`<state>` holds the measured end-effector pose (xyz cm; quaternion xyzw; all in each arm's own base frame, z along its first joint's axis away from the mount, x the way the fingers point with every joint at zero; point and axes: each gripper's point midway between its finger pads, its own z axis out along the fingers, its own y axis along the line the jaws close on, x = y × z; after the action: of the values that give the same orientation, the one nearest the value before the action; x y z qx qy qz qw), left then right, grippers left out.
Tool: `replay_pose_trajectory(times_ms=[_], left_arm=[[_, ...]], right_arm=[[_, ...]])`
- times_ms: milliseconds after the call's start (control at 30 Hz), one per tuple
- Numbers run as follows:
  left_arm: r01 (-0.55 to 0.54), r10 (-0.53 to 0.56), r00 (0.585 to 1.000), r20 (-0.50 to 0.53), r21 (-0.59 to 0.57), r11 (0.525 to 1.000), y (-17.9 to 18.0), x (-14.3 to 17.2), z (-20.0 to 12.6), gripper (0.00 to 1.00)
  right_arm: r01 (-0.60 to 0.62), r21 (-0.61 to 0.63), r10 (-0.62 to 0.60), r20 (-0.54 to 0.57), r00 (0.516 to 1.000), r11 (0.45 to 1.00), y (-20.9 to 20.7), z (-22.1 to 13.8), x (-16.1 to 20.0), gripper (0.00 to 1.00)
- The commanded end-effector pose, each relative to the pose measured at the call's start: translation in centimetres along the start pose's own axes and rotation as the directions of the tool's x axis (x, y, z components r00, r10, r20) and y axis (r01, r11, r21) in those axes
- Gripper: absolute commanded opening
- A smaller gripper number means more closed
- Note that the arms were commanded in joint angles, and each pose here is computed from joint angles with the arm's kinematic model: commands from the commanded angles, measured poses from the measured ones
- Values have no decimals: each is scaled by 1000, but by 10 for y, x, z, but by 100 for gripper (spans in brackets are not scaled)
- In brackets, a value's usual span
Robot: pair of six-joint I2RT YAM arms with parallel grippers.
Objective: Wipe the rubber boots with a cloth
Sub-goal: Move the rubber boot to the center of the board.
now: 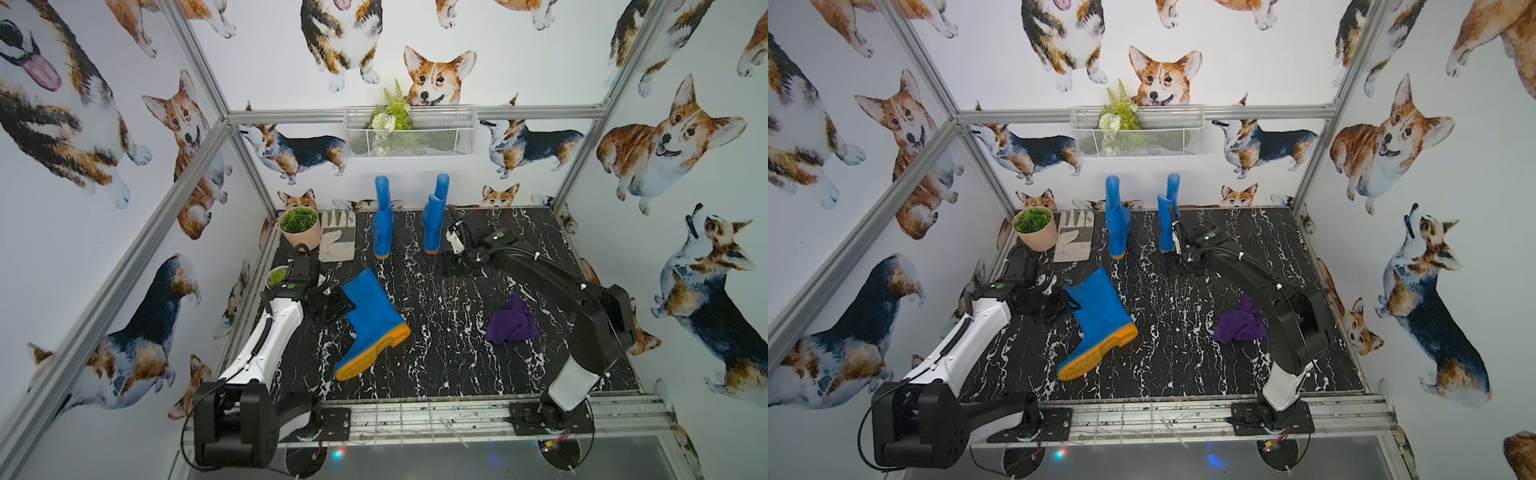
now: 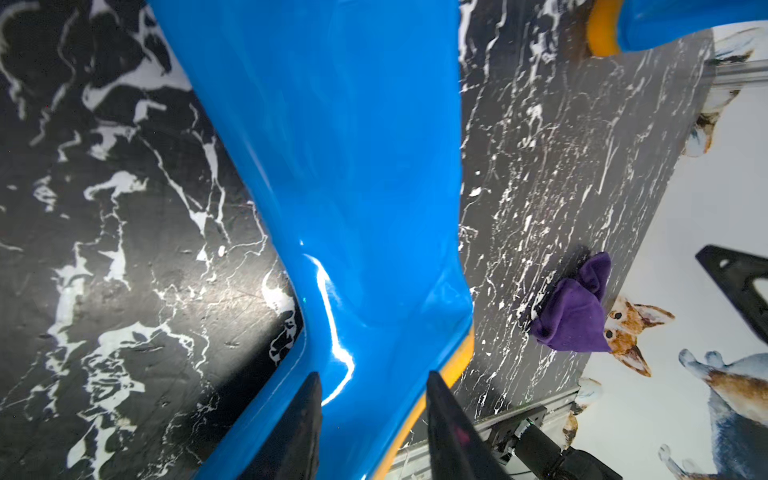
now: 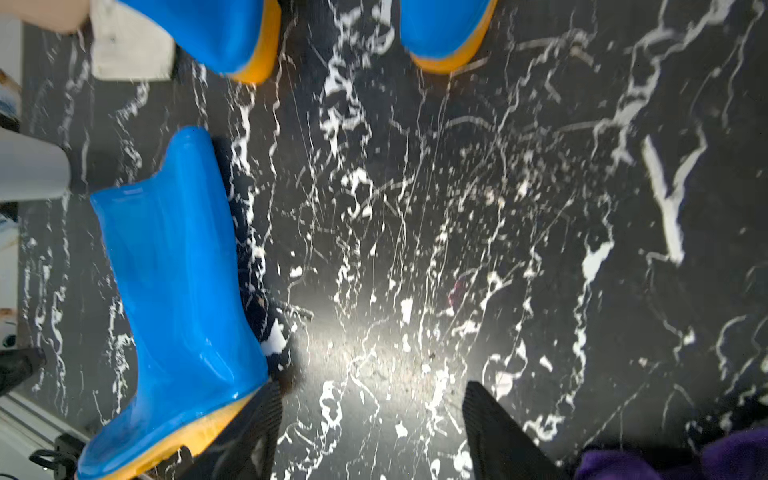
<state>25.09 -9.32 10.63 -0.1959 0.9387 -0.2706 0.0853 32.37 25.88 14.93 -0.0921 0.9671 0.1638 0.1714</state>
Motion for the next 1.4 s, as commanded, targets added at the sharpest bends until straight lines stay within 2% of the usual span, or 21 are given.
replay_pose_trajectory(times_ms=[0, 100, 367, 467, 533, 600, 733, 833, 967, 1167, 1300, 1367], left_arm=[[-4, 4, 1000, -5, 42, 999, 1, -12, 17, 43], [-10, 10, 1000, 0, 5, 1000, 8, -27, 33, 44], [-55, 55, 998, 6, 39, 998, -1, -57, 65, 44], [-95, 96, 995, -21, 51, 994, -7, -54, 74, 36], [-130, 131, 991, -26, 51, 990, -12, -48, 74, 26], [-167, 168, 985, -25, 26, 986, -16, -41, 71, 23], [-167, 168, 986, 2, -97, 981, -1, -36, 54, 39], [-142, 151, 987, 46, -156, 977, 9, -41, 40, 47], [-113, 122, 990, 67, -125, 986, 10, -53, 35, 56], [-106, 106, 994, 15, -20, 994, -7, -72, 65, 60], [-142, 142, 990, 7, -30, 989, -14, -78, 89, 55], [-186, 186, 982, -19, -23, 982, -24, -73, 98, 39]], right_arm=[[-23, 9, 23, -9, 1000, 1000, 9, 10, 18, 71], [-5, 11, 5, -34, 999, 1000, 17, 14, 34, 72], [-5, 30, 6, -22, 1000, 1000, 12, 5, 46, 72], [-9, 41, 9, -19, 1000, 999, 6, 4, 52, 72], [-15, 39, 15, -18, 1000, 999, 5, 4, 54, 72], [-21, 40, 22, -20, 1000, 999, 2, 5, 57, 73], [-35, 43, 36, -16, 999, 998, -3, 4, 57, 73], [-36, 42, 37, -13, 999, 998, -3, 4, 57, 73], [-45, 27, 45, -26, 999, 999, 0, 9, 58, 73], [-66, -45, 63, -66, 996, 997, 22, 33, 51, 72], [-62, -67, 55, -99, 994, 996, 35, 46, 46, 72], [-62, -66, 54, -106, 993, 996, 36, 48, 46, 72]])
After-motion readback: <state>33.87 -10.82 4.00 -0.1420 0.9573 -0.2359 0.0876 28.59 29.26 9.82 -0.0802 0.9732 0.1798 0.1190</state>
